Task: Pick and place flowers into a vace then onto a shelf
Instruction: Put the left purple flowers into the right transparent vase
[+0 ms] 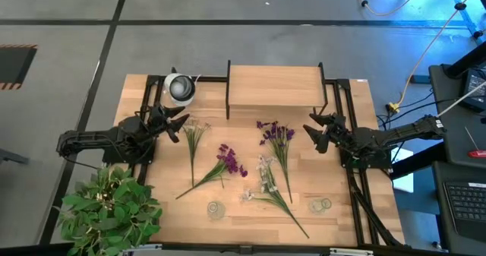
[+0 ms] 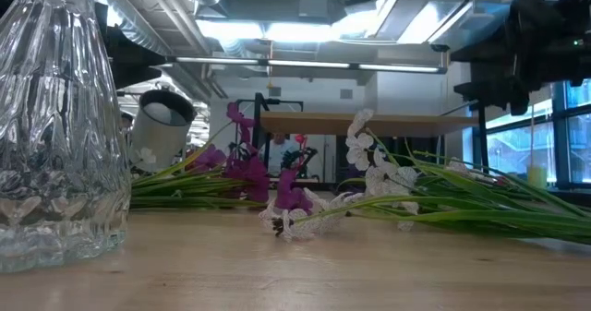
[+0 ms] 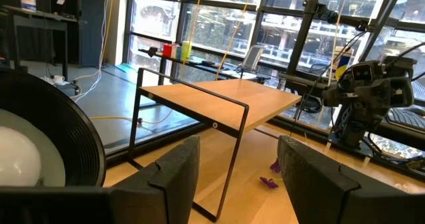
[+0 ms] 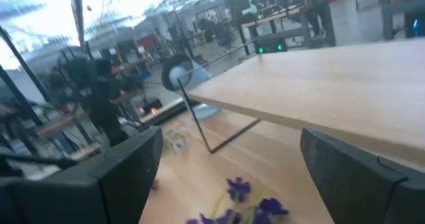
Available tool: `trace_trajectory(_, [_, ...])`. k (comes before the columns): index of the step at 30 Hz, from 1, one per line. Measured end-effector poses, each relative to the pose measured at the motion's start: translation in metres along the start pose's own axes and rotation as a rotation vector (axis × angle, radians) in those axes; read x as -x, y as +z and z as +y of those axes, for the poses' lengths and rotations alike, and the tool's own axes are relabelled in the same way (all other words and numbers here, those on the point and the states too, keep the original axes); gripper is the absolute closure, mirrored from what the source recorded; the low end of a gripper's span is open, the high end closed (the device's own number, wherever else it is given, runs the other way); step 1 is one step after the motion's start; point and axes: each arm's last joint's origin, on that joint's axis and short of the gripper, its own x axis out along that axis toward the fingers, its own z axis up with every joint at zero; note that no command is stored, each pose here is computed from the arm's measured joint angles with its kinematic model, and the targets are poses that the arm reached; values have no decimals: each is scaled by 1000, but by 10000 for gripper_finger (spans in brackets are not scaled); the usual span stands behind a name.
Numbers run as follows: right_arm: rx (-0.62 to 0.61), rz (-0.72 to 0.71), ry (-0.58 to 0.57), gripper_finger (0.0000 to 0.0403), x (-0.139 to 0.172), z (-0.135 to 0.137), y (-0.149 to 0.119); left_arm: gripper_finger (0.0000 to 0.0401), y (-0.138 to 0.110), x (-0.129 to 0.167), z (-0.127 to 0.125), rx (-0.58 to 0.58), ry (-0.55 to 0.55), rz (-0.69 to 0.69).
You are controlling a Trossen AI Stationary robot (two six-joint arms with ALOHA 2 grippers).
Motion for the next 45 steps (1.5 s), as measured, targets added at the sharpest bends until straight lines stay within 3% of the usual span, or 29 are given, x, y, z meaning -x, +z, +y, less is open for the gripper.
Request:
trace_trajectory(18, [-314, -7, 8, 45, 0, 1, 1, 205, 0, 0, 0, 0, 0, 0])
trace_trajectory(34, [-347, -13, 10, 45, 0, 1, 2, 205, 0, 0, 0, 0, 0, 0])
trace_trajectory(41, [-405, -120, -71, 45, 1, 0, 9, 205, 0, 0, 0, 2, 0, -3])
trace_trajectory(45, [-366, -130, -61, 45, 0, 2, 15, 205, 0, 0, 0, 2, 1, -3])
